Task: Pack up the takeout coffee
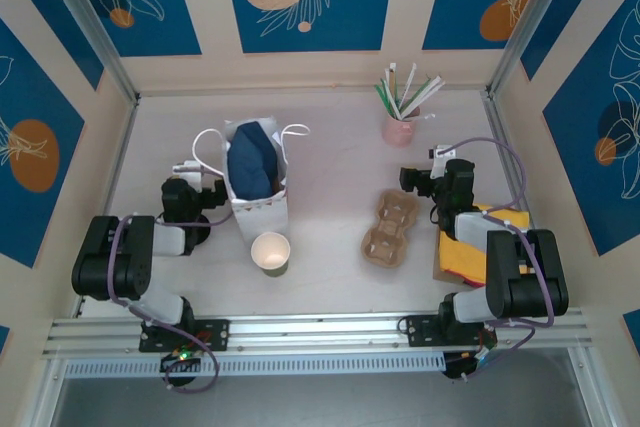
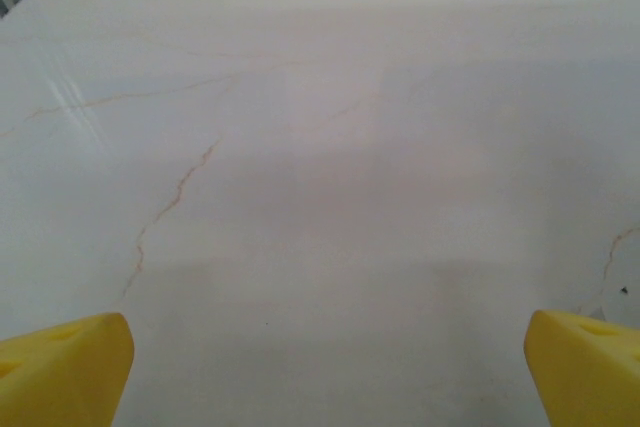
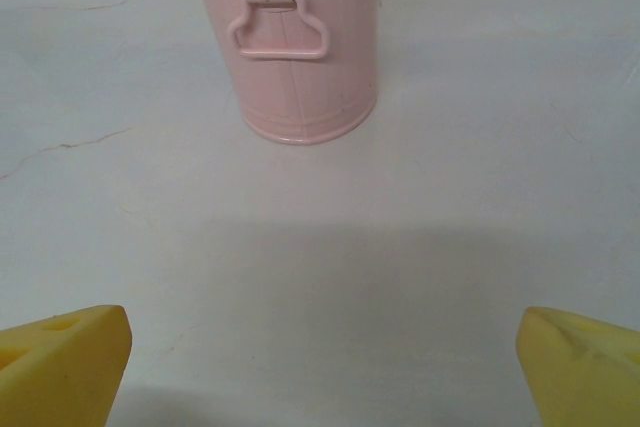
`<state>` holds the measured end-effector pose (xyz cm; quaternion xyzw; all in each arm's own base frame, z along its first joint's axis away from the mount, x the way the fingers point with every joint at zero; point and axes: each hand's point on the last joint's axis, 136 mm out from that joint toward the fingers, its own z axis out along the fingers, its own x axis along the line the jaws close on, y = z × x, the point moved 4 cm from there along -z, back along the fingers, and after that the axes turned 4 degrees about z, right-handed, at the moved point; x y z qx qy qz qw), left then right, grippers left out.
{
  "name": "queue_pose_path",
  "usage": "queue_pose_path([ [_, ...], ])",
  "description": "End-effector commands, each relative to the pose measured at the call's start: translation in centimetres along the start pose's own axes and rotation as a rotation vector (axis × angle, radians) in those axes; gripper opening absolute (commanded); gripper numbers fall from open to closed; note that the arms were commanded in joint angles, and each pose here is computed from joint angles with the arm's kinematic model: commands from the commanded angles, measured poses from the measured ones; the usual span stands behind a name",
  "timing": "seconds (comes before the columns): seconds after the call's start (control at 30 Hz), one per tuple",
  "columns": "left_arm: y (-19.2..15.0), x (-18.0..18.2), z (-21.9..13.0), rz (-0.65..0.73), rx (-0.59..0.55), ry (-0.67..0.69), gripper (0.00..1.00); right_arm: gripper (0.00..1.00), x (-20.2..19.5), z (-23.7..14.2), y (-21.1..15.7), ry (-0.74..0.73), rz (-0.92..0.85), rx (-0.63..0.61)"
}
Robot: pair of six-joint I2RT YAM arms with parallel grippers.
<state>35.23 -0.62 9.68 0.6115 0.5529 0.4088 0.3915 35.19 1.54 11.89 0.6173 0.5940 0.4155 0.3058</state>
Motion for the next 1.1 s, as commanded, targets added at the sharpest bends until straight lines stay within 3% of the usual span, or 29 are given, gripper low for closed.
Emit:
queue_pose_path([
  [0.0, 1.0, -0.4, 0.0, 0.020, -0.057, -0.012, 1.00, 0.99, 0.6, 0.3, 1.1, 0.046, 0.025, -0.050],
  [0.3, 1.0, -0.4, 0.0, 0.022, -0.055, -0.010, 1.00, 0.99, 0.5, 1.2, -0.5, 0.062, 0.022, -0.122],
  [1.07, 1.0, -0.4, -0.1, 0.022, -0.057, -0.011, 1.00, 0.99, 0.4, 1.2, -0.7, 0.056, 0.022, -0.099],
])
